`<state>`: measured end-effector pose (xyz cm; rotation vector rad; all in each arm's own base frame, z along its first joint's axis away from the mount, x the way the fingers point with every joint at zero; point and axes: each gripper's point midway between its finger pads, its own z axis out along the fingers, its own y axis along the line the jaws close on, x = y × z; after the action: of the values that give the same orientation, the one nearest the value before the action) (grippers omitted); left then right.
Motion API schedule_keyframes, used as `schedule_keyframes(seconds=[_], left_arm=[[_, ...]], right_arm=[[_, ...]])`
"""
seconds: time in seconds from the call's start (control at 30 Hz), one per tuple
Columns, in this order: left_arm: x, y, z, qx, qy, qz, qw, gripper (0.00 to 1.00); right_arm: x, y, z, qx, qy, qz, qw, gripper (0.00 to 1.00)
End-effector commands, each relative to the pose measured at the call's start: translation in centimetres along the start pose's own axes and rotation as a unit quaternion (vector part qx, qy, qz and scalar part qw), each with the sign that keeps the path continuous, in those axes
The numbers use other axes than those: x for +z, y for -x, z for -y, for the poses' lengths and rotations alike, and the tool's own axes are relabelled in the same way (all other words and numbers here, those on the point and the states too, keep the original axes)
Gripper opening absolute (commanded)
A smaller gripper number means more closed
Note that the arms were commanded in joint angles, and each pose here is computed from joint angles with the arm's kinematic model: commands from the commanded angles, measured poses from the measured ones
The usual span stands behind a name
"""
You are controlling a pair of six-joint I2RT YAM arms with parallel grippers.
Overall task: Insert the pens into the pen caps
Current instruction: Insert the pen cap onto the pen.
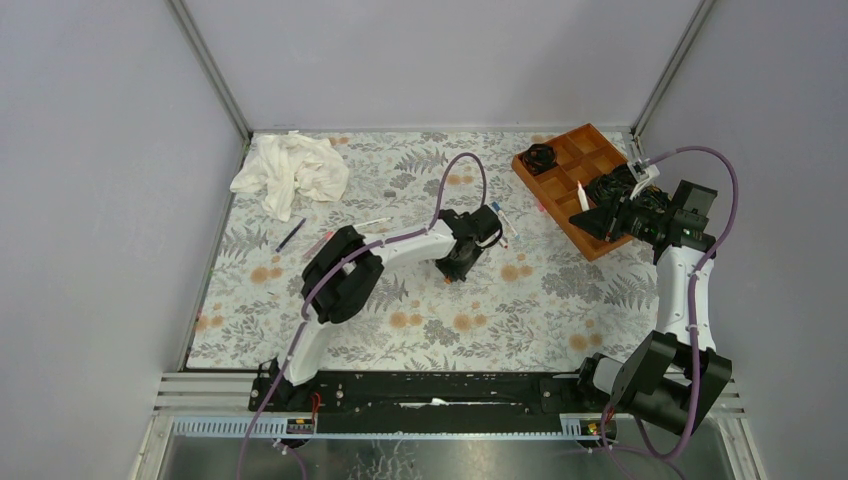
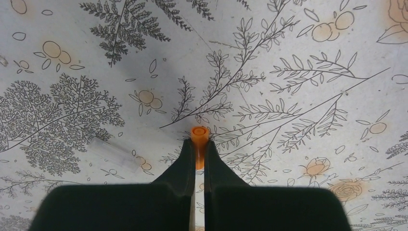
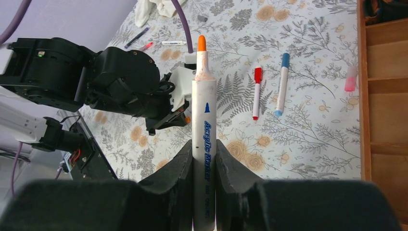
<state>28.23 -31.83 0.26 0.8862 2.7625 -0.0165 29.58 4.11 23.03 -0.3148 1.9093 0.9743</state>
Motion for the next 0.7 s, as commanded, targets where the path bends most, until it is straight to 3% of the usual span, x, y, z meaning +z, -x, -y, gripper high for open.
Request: schedule_keyframes(seconds=[0.0, 0.23, 0.37, 0.5, 0.67], left_arm=[[4.3, -6.9, -2.3, -0.010, 0.034, -0.101, 0.994, 0.00], [-1.3, -0.7, -1.6, -0.091, -0.050, 0.078, 0.992, 0.00], [-5.8, 2.5, -1.8, -0.158, -0.112, 0.204, 0.960, 0.00], [-9.3, 3.1, -1.6, -0.224, -0.200, 0.307, 0.903, 0.00], [-15.1, 3.7, -2.3, -0.313, -0.295, 0.438, 0.790, 0.00]], right_arm=[[0.1, 0.6, -1.8, -0.018, 0.036, 0.011, 0.999, 0.00], [2.5, -0.6, -4.9, -0.042, 0.085, -0.009, 0.995, 0.00], [4.3, -2.1, -7.3, -0.046, 0.139, -0.027, 0.989, 0.00], [6.2, -4.2, -9.6, -0.030, 0.194, -0.049, 0.979, 0.00], [8.3, -6.8, -12.6, -0.012, 0.252, -0.070, 0.965, 0.00]])
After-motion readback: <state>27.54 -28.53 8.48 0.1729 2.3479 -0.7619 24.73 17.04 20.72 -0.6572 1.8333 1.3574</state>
